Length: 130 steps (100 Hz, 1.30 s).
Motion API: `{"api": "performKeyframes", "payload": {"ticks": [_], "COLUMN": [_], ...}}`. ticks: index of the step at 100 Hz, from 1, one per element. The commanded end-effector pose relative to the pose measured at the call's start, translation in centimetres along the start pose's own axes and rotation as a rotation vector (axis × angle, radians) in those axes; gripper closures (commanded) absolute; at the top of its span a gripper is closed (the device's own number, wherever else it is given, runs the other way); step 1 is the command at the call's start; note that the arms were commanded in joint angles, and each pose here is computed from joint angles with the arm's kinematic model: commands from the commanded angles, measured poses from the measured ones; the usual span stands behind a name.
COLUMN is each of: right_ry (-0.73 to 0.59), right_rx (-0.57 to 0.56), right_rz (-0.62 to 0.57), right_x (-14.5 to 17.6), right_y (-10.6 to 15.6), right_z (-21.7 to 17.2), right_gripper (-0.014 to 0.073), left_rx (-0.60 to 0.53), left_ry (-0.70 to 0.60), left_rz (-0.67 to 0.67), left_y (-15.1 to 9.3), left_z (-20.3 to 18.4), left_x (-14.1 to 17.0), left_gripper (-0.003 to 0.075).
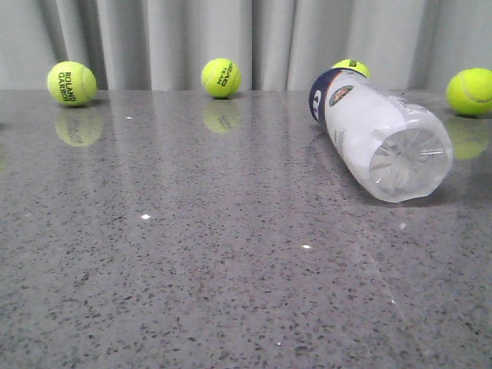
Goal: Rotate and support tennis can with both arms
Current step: 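Lower the right gripper over the lying can and close on it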
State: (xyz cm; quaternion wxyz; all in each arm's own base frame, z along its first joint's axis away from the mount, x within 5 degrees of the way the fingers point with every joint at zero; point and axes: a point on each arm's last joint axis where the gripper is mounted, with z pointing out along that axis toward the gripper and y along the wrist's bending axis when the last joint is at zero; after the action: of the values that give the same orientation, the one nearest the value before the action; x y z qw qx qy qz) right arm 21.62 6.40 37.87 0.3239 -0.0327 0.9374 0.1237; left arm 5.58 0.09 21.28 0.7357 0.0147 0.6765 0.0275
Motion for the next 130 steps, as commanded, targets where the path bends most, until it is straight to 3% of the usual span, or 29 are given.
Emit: {"api": "performKeyframes", "payload": {"ticks": [1,20,59,130], "right_ry": [-0.012,0.089,0.212,0.358], "right_rx": [-0.040,-0.052,-0.037,-0.012], "right_rz": [-0.013,-0.021,0.029,0.066], "right_x": [-2.0,-4.5,-7.9,-7.1], "right_y": [1.3,3.1,4.0,3.6], "right_z": [0.4,4.0,10.6,17.4], "right_gripper": [0.0057,0.0054,0.0053,0.0053], "left_rx": [-0.008,-0.008,-0.008,-0.008], "left_ry": [-0.066,-0.066,-0.066,-0.066], "left_rz": [-0.010,-0.010,-0.010,-0.010], "left_y": [0.0,0.0,0.0,0.0], "left_z": [-0.2,-0.2,-0.2,-0.2], "left_x": [0.6,0.6,0.6,0.6], "left_gripper": [0.0740,0.0740,0.0740,0.0740]}}
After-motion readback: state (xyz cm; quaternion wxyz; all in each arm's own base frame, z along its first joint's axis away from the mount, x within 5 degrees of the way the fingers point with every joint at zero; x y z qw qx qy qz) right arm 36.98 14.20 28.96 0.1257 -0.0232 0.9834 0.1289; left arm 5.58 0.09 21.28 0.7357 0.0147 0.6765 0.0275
